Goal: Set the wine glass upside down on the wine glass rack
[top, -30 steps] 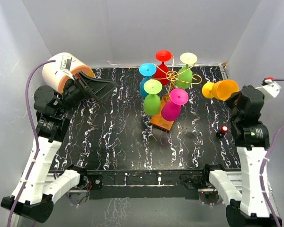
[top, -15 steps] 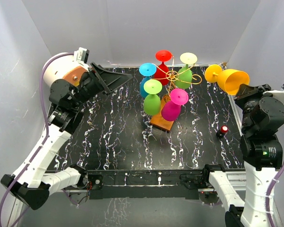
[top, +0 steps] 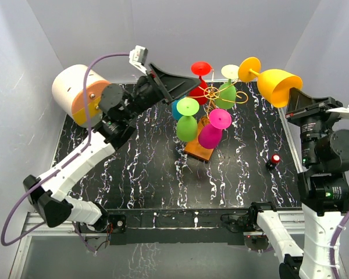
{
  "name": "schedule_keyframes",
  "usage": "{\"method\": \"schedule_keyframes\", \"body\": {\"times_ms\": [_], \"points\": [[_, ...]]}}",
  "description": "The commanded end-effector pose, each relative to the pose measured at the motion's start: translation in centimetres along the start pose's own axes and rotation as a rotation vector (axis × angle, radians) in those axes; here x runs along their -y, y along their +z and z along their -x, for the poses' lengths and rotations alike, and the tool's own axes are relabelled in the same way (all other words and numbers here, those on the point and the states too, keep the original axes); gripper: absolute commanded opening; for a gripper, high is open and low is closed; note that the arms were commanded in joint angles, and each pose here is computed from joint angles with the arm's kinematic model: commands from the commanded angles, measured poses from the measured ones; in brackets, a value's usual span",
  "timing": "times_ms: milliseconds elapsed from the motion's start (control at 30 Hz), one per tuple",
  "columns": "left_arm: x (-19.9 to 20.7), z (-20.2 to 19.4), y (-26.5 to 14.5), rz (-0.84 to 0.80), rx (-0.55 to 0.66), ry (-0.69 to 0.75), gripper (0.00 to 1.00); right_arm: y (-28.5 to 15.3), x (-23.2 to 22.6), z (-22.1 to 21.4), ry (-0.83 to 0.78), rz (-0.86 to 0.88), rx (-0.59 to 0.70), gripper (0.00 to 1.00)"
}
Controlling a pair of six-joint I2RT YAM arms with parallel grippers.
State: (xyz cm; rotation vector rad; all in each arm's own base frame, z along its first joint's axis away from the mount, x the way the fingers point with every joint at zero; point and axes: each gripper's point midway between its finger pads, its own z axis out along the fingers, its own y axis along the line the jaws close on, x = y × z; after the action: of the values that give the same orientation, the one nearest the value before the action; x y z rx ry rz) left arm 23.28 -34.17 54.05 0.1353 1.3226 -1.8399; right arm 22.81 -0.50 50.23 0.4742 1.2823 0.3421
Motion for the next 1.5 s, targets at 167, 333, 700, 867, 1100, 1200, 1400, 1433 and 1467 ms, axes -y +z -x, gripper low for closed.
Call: {"method": "schedule_keyframes", "body": {"times_ms": [167, 333, 700, 867, 1100, 1200, 1400, 1433, 1467], "points": [[3.4, -0.9, 4.8, -0.096, 0.022, -0.068, 0.99, -2.4, -6.6, 5.4, 0.024, 0.378, 0.285, 0.0], [3.3, -3.1, 7.1, -0.12, -0.003, -0.125, 0.99, -2.2, -7.4, 4.6, 0.024, 0.43, 0.267, 0.0], [3.5, -2.1, 9.4, -0.174, 0.086, -0.339, 0.74, -2.1, -8.0, 3.3, 0.018, 0.485, 0.223, 0.0], [3.4, -1.5, 9.6, -0.145, 0.124, -0.35, 0.66, -2.2, -7.8, 2.3, 0.002, 0.492, 0.196, 0.0], [3.6, -0.9, 9.6, -0.136, 0.156, -0.367, 0.5, -3.2, -8.9, 1.4, -0.018, 0.575, 0.16, 0.0], [3.9, -0.6, 9.7, -0.149, 0.165, -0.365, 0.43, -3.5, -9.3, 0.9, -0.023, 0.605, 0.139, 0.0], [4.7, 0.1, 9.8, -0.172, 0.184, -0.336, 0.23, -3.9, -9.6, -0.2, -0.035, 0.649, 0.1, 0.0], [4.8, 0.1, 9.8, -0.174, 0.185, -0.329, 0.2, -4.0, -9.7, -0.4, -0.039, 0.655, 0.096, 0.0], [4.9, 0.2, 9.8, -0.177, 0.189, -0.322, 0.17, -4.1, -9.8, -0.5, -0.044, 0.665, 0.092, 0.0]]}}
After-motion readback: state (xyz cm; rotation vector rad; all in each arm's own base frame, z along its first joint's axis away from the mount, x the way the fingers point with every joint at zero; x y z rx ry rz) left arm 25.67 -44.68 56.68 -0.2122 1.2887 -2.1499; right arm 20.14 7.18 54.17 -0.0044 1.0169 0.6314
